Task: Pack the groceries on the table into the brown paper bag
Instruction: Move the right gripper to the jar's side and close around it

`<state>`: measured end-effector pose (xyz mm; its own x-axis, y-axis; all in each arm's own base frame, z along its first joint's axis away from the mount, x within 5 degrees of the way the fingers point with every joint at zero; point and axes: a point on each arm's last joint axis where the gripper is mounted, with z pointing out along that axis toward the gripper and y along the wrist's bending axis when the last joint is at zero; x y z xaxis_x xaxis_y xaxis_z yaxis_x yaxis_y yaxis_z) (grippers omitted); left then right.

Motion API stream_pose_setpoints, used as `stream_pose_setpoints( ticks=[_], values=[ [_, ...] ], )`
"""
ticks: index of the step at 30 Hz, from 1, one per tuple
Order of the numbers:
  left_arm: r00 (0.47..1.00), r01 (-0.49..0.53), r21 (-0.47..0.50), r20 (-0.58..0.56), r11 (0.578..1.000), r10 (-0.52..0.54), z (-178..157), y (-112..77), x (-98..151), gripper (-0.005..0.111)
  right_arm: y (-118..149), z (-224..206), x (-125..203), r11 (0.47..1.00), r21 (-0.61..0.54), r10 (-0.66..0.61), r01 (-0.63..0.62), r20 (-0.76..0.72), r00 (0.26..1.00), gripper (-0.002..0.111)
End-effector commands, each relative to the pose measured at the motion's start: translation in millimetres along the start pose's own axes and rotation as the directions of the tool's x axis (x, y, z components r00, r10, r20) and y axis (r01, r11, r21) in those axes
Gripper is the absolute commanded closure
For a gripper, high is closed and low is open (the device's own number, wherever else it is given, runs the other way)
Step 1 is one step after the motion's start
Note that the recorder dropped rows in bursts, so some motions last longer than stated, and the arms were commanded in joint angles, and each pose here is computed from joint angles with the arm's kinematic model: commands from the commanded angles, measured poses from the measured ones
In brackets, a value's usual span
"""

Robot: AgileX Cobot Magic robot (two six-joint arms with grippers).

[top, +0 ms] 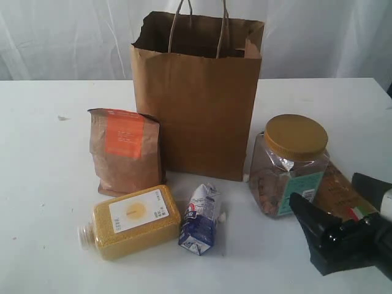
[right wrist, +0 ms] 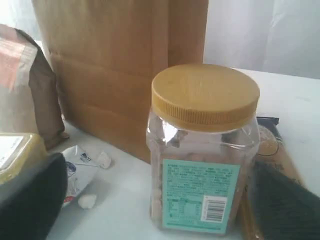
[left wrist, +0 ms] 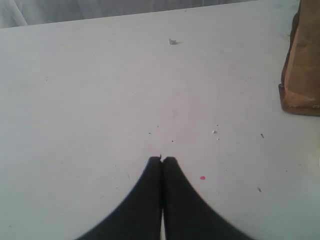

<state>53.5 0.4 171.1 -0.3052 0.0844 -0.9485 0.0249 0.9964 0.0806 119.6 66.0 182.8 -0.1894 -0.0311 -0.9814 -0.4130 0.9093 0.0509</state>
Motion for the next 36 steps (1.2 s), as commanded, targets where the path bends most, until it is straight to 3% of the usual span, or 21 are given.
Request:
stream_pose_setpoints(
  ticks=[1, 6, 17, 25, 36],
  values=[
    [1.000, -0.004, 0.005, 0.006, 1.000, 0.004, -0.2, -0.3, -0.1, 0.107, -1.4, 7.7, 11.5, 0.998, 0.021, -0.051, 0.053, -0.074, 0.996, 0.019],
    [1.000, -0.004, 0.005, 0.006, 1.000, 0.004, -0.2, -0.3, -0.1, 0.107, -3.5, 25.4, 15.9, 0.984, 0.069, -0.158, 0.165, -0.092, 0.983, 0.019],
    [1.000, -0.004, 0.005, 0.006, 1.000, 0.004, -0.2, -0.3, -0.1, 0.107, 1.7, 71.7, 24.5, 0.975, 0.093, -0.186, 0.202, -0.159, 0.970, 0.019],
    [1.000, -0.004, 0.005, 0.006, 1.000, 0.004, -0.2, -0.3, -0.1, 0.107, -5.5, 80.4, 30.7, 0.964, 0.189, -0.160, 0.186, -0.149, 0.976, 0.019],
    [1.000, -0.004, 0.005, 0.006, 1.000, 0.004, -0.2, -0.3, -0.1, 0.107, -12.0, 101.8, 33.9, 0.973, 0.212, -0.060, 0.090, -0.144, 0.988, 0.019]
  ],
)
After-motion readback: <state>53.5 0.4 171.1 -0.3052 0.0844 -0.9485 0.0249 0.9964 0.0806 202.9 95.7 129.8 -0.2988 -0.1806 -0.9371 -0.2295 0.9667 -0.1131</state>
